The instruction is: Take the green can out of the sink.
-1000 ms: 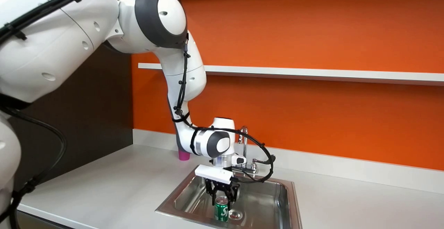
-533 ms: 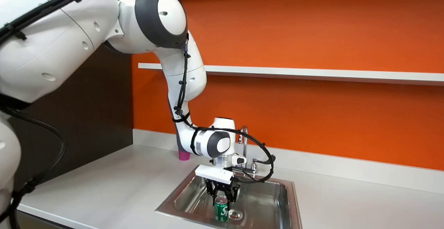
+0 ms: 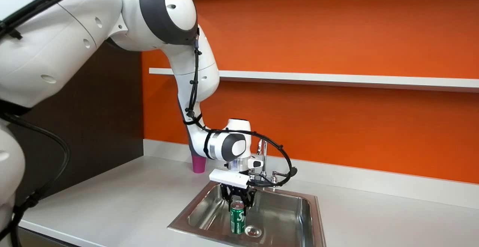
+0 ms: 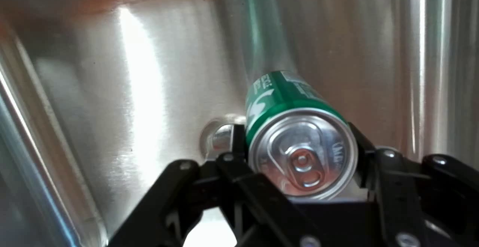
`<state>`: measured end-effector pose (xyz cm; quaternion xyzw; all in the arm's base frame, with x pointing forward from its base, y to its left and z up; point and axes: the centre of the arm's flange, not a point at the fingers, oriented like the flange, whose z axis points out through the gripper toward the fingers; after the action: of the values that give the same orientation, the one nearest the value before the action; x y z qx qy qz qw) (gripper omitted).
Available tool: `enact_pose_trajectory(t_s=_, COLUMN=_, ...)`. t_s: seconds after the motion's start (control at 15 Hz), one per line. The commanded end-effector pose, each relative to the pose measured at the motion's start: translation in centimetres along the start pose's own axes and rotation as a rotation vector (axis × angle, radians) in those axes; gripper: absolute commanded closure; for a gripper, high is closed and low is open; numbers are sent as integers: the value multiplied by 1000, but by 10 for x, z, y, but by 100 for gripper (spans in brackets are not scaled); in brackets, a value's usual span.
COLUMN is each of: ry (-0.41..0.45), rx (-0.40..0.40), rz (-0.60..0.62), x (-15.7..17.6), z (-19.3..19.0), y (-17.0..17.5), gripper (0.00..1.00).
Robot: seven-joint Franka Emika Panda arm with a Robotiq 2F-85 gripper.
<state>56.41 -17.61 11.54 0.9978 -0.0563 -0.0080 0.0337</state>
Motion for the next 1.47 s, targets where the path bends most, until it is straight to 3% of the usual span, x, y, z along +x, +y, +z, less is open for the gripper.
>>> enact_pose_trajectory(t_s=0.0, ry=9, rx=-2, rz=-17, x=-8, z=-47, y=-14, gripper=62)
enact_pose_trajectory(t_s=0.87, ry=24, rx=12, rz=-70, x=-42, z=-149, y=-59, gripper=62)
enact_pose_trajectory(t_s=1.2, ry=23, rx=25, rz=-132, x=-47, z=-162, y=-90, gripper=62)
enact_pose_trajectory(t_s=1.4, ry=15, rx=34, rz=-199, x=-49, z=-158, y=-128, gripper=62)
